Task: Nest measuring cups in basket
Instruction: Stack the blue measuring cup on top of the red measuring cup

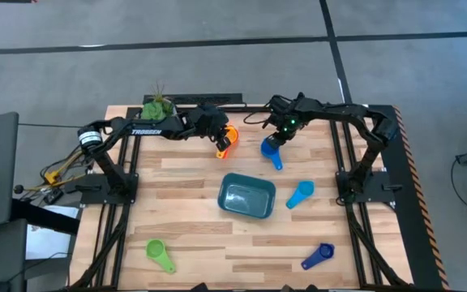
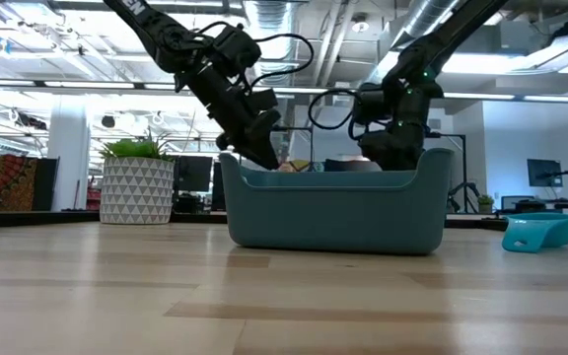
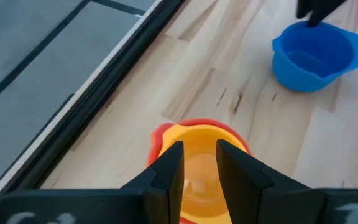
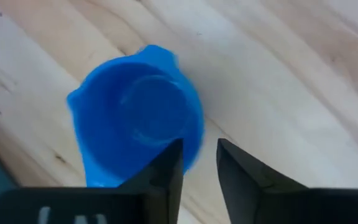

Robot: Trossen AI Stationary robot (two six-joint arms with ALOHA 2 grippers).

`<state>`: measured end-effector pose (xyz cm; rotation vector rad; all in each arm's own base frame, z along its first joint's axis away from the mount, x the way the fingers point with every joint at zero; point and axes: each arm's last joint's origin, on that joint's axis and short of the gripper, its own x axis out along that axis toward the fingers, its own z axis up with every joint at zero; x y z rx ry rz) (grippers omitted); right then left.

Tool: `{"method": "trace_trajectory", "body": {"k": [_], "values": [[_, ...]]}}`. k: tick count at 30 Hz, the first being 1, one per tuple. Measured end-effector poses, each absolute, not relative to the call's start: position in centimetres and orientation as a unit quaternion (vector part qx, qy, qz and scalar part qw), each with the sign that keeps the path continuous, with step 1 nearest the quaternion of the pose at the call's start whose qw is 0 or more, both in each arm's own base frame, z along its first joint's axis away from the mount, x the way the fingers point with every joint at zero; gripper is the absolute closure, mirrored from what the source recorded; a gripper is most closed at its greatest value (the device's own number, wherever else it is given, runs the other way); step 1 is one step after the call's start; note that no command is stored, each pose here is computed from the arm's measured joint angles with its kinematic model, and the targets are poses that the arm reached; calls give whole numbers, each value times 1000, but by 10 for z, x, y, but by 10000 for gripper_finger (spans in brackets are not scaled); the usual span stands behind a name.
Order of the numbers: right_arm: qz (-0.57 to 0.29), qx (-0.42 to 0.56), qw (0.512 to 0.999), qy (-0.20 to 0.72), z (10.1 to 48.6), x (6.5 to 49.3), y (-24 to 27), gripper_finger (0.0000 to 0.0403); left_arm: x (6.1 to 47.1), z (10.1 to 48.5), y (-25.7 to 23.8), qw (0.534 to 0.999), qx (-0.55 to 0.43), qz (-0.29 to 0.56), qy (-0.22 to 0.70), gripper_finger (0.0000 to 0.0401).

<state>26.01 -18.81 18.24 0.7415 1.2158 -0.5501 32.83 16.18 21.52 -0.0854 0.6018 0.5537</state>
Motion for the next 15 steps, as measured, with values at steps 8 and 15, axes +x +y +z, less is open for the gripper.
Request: {"method": "trace_trajectory", "body": {"k": [8,15], "values": [[-260,309,747,528,209,259,-171,244,324,214,168,908,-28,286,304,317],[-257,274,809,451,248,240,-128,235,318,221,175,907,-19,298,298,317]]}}
